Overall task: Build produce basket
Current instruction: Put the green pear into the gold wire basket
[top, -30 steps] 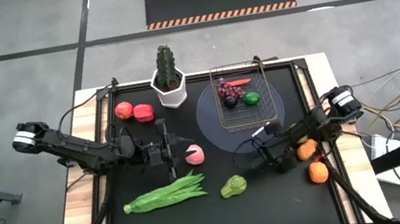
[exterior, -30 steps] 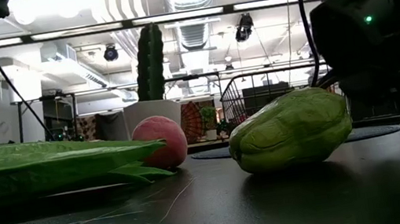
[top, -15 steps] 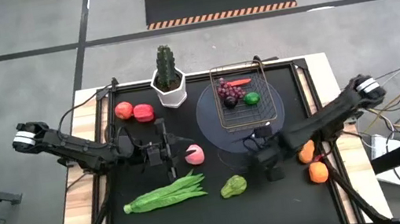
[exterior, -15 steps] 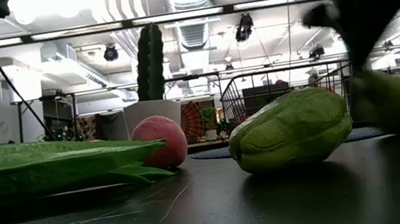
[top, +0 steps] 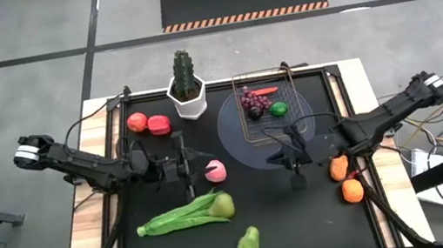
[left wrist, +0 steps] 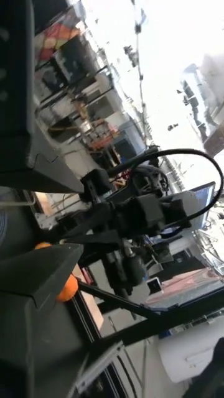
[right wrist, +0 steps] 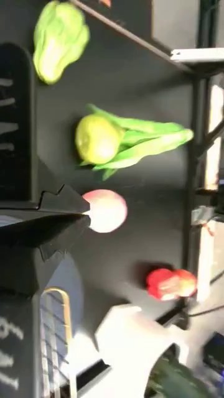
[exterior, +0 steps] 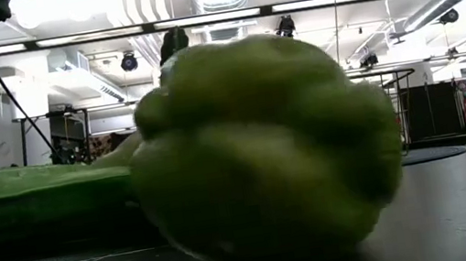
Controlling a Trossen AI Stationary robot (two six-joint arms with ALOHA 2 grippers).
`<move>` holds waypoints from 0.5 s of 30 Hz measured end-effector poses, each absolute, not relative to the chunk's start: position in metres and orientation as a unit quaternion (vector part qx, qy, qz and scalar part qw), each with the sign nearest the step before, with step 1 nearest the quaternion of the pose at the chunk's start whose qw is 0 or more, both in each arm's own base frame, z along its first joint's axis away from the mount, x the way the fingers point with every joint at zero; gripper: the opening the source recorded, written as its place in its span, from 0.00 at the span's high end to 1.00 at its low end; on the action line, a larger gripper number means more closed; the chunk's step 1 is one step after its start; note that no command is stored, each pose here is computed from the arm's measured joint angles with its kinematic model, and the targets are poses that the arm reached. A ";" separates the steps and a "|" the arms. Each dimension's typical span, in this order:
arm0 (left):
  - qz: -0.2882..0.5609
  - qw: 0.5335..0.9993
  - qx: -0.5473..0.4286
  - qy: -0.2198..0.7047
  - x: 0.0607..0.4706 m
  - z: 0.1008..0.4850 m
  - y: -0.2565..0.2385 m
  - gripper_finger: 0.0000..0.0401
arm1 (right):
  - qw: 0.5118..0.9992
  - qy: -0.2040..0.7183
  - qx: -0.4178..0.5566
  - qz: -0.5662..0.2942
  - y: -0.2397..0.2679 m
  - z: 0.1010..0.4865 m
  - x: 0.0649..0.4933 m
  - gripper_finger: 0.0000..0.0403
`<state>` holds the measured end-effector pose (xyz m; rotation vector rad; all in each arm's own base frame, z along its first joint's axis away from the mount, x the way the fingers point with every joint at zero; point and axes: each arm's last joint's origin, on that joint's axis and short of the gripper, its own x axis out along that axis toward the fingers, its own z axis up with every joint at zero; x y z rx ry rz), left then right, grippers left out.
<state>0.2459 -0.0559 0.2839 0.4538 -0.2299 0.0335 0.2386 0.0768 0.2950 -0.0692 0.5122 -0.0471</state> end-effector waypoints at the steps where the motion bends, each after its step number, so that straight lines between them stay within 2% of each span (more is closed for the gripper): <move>1: 0.013 0.971 0.212 -0.110 0.246 0.283 -0.056 0.69 | 0.965 0.260 -0.035 -0.022 0.077 0.290 0.238 0.98; 9: -0.058 0.989 0.136 0.000 0.243 0.259 -0.076 0.69 | 0.950 0.310 -0.036 -0.019 0.090 0.243 0.257 0.95; 12: -0.087 0.988 0.117 0.055 0.238 0.248 -0.088 0.69 | 0.943 0.331 -0.033 -0.005 0.096 0.232 0.271 0.88; 15: -0.079 0.990 0.064 0.101 0.233 0.240 -0.096 0.69 | 0.938 0.343 -0.039 0.012 0.103 0.230 0.286 0.76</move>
